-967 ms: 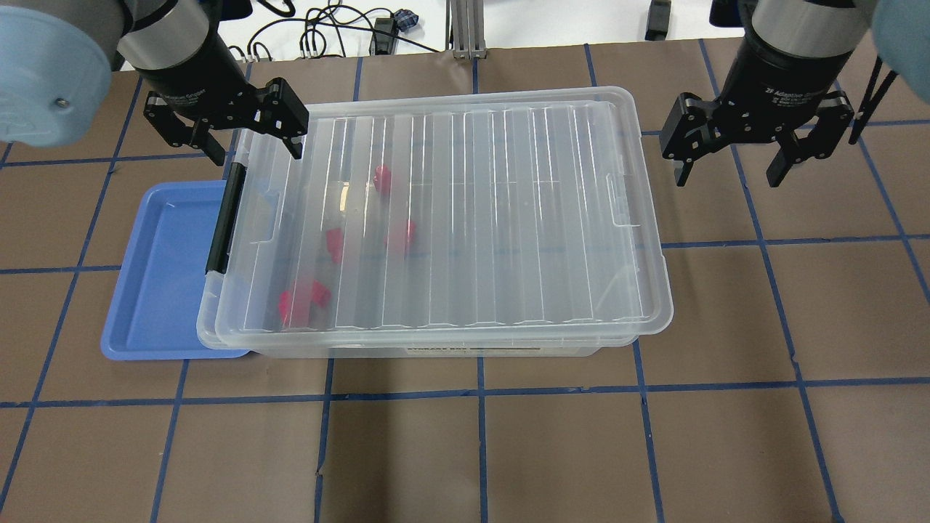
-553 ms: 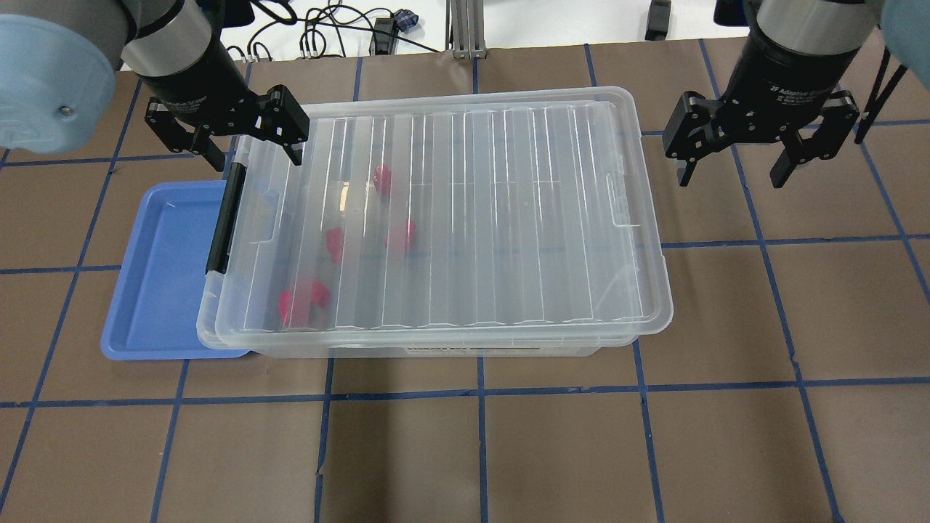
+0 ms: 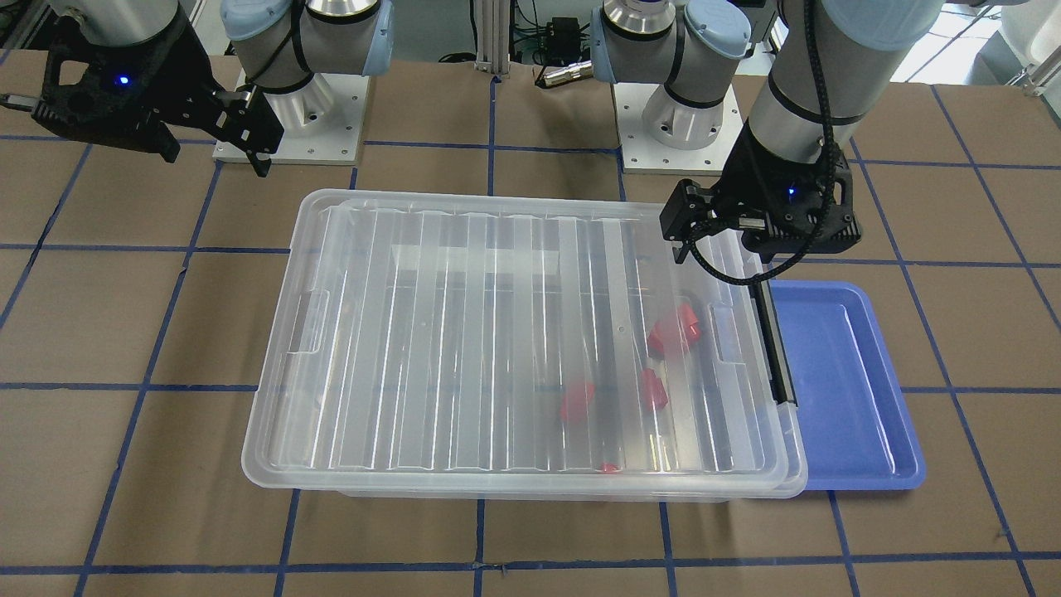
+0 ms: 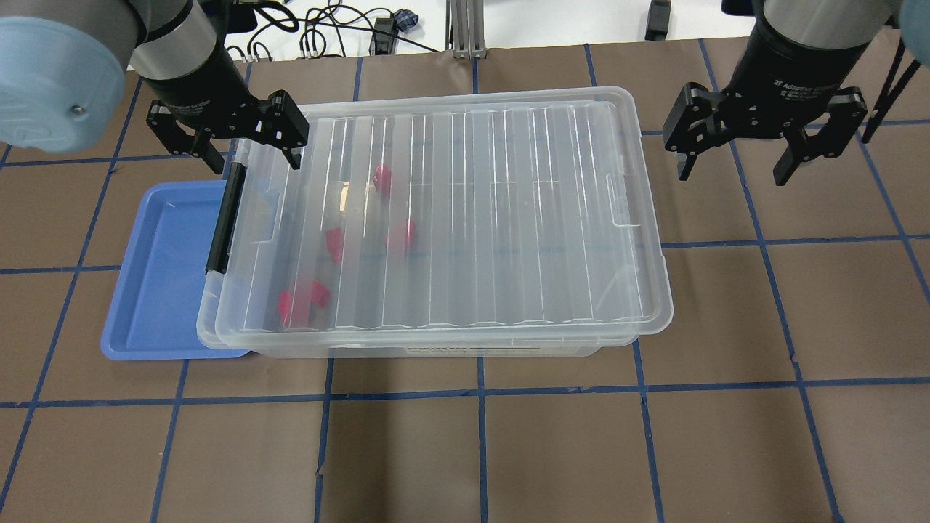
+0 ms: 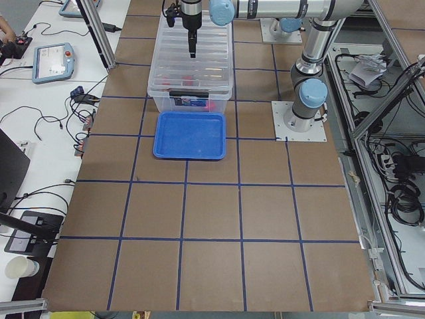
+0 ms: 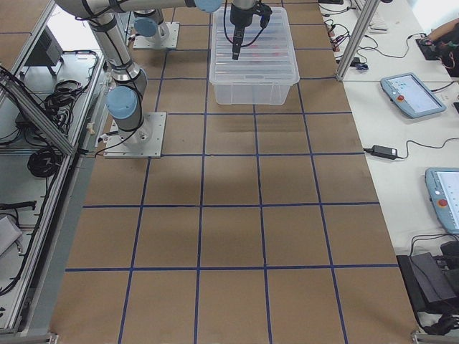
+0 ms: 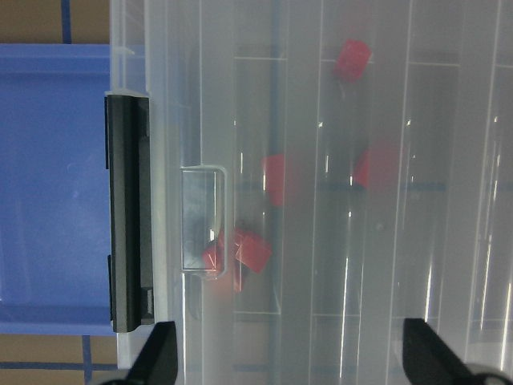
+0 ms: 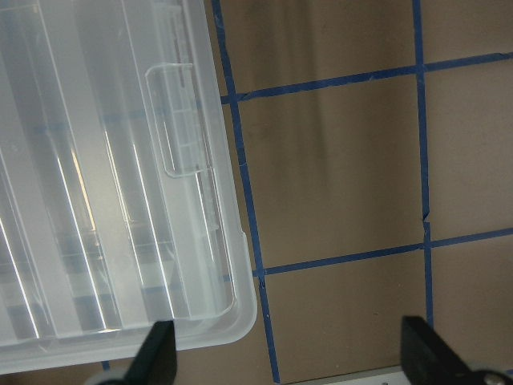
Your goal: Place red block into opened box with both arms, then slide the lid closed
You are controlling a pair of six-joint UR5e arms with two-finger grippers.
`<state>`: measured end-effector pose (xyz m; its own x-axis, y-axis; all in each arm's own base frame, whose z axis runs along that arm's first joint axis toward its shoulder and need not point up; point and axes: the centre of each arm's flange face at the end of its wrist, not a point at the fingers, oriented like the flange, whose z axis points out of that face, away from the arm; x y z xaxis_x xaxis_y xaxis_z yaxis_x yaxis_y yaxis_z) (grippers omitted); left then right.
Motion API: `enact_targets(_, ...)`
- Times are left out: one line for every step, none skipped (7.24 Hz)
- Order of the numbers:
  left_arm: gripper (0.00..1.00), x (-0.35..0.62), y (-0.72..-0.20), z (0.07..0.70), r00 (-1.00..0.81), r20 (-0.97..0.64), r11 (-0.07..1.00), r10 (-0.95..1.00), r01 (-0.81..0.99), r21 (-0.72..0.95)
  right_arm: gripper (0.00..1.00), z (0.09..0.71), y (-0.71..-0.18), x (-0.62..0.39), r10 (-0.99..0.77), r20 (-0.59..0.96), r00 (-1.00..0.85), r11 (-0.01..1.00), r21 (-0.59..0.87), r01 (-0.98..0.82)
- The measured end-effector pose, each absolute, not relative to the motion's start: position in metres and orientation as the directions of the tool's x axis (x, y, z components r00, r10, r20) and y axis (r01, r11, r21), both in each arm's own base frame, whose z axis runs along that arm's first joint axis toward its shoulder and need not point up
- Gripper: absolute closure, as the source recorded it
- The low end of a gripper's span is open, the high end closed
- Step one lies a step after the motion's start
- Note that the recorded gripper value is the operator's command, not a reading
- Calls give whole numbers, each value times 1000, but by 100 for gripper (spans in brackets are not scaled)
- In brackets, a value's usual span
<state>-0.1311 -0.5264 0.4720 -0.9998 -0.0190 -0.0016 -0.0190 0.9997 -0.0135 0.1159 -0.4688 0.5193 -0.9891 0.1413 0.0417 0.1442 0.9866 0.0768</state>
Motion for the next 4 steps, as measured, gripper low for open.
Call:
enact_targets(0,-133,-524,475,-1000,-2,1000,-15,-15,-19,0,520,-468,116,140,43,-989,987,75,143)
enact_targets(0,-135,-522,478,-1000,-2,1000,-12,-12,-26,0,519,-467,116,142,43,-989,987,76,145)
enact_targets(0,-136,-520,481,-1000,-3,999,-9,-9,-30,0,519,-467,117,144,42,-989,986,75,147)
enact_targets(0,-137,-518,484,-1000,-4,999,-9,-9,-34,0,520,-467,117,145,41,-989,986,73,147)
